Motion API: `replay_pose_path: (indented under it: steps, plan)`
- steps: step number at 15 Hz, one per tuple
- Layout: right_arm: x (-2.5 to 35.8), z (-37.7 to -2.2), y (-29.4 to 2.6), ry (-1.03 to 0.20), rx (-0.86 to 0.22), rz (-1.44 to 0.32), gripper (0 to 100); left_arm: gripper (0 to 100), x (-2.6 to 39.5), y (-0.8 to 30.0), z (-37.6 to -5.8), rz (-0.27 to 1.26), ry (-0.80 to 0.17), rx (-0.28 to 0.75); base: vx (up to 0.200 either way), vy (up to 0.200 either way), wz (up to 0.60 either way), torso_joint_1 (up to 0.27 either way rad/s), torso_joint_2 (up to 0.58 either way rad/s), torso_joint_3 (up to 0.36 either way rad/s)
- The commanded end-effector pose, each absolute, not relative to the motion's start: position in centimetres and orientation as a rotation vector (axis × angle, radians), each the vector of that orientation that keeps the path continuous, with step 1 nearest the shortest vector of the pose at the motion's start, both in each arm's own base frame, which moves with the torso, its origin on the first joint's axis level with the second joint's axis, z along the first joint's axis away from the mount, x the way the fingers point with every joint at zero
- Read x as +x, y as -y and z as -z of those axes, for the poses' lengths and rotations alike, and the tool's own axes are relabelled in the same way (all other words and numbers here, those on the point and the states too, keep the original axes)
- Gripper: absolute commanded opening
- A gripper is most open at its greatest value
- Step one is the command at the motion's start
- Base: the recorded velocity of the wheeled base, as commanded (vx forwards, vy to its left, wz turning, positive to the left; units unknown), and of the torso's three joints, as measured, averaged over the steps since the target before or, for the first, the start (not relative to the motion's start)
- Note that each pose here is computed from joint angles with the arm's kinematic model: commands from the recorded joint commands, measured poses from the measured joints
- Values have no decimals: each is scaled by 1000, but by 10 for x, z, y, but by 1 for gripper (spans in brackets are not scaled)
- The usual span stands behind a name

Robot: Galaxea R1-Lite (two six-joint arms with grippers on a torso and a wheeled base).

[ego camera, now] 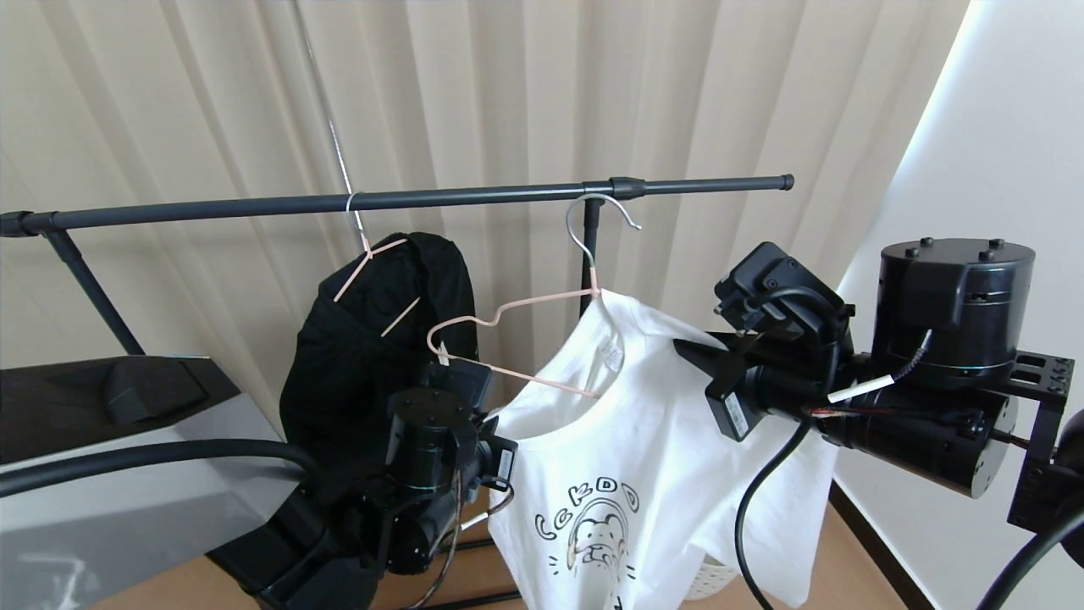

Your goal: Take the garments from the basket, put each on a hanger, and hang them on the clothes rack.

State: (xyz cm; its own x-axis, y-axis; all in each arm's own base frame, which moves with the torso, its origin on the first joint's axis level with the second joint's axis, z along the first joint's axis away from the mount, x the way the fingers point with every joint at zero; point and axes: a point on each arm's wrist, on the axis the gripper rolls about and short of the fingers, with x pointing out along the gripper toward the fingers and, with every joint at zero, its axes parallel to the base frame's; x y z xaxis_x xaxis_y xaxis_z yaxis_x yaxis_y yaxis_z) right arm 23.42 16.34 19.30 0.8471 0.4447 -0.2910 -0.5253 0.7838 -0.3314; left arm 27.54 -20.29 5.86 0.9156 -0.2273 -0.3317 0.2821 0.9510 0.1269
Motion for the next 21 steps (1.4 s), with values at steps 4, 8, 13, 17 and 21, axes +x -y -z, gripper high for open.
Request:
replay_pose_path:
  steps: [4,8,13,17,21]
  plan:
    - [247,-181,-152,-249,-414,-529,0,0,291,185,-75,196,-273,135,0,0,0,0,0,0]
    - [251,-175,-149,-271,-416,-534,0,0,309,170,-80,133,-252,116,0,0,0,0,0,0]
    - [252,-175,-144,-274,-417,-521,0,0,320,161,-79,96,-247,108,0,0,0,0,0,0]
    - [253,-174,-140,-275,-427,-510,0,0,326,155,-82,74,-236,99,0,0,0,0,0,0]
    - [254,-174,-132,-275,-448,-488,0,0,329,153,-85,67,-224,91,0,0,0,0,0,0]
